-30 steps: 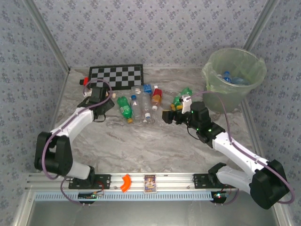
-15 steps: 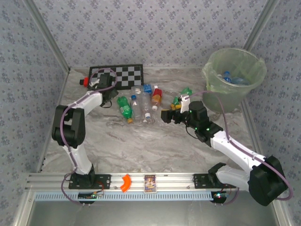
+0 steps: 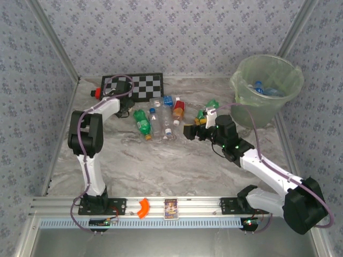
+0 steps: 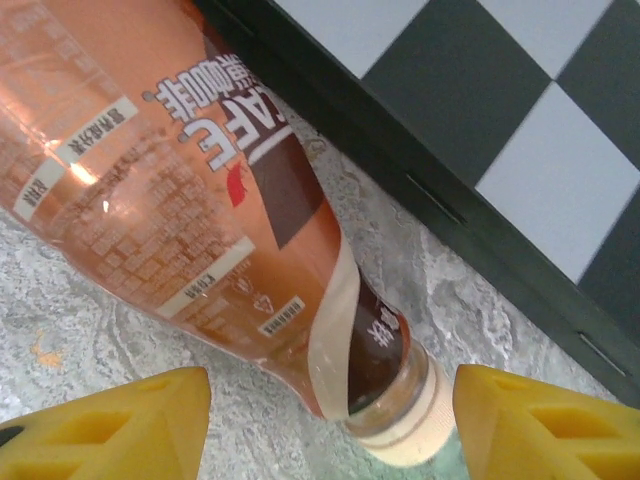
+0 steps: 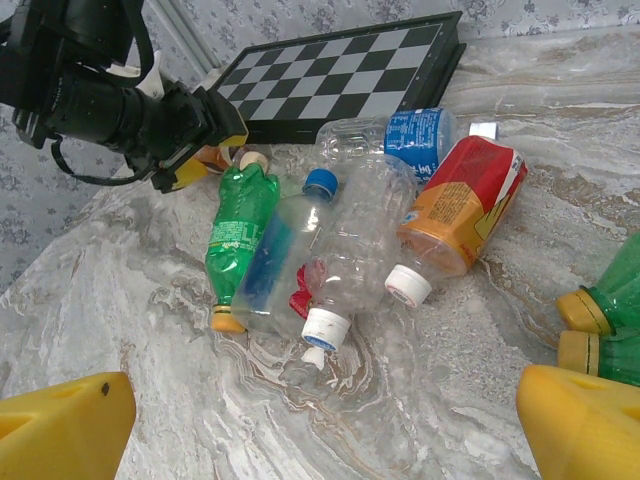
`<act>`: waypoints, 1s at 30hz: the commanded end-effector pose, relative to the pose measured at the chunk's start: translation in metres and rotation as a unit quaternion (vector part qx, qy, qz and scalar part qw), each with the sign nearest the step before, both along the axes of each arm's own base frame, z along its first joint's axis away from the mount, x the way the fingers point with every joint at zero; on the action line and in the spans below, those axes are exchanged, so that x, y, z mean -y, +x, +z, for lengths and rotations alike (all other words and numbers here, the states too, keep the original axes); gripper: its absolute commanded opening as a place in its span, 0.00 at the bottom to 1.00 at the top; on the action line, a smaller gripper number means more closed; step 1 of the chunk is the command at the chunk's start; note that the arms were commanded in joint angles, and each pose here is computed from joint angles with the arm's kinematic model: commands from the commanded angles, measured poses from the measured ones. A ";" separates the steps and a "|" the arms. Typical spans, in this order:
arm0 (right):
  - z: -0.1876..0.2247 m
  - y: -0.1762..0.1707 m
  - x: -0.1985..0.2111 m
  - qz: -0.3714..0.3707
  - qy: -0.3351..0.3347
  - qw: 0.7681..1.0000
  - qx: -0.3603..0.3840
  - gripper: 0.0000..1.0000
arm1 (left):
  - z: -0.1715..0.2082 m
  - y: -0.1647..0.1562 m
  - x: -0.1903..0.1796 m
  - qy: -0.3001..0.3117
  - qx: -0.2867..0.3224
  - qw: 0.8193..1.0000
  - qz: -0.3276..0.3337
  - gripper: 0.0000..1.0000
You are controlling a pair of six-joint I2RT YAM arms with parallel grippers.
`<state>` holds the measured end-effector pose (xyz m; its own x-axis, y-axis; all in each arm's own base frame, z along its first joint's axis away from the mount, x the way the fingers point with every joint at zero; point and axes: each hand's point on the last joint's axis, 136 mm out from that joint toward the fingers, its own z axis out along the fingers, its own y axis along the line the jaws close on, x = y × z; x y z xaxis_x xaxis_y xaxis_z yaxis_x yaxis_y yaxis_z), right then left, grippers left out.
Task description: Put the plastic bottles in the bin
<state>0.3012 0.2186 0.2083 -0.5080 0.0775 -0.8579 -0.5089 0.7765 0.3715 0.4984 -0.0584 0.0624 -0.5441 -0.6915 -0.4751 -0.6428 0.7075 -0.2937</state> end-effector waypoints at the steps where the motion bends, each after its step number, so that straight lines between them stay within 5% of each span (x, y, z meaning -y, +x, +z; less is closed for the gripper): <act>1: 0.007 -0.003 0.002 -0.002 0.001 1.000 0.014 1.00 | -0.009 -0.003 -0.007 -0.004 -0.016 0.999 0.028 0.65; 30: 0.004 -0.002 -0.003 0.005 0.007 1.000 0.001 0.99 | -0.027 -0.030 -0.004 -0.041 -0.048 0.997 0.044 0.64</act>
<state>0.3003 0.2182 0.2120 -0.5007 0.0827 -0.8616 -0.5124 0.7739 0.3721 0.4824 -0.0439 0.0343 -0.4980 -0.7667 -0.4052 -0.7244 0.6247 -0.2916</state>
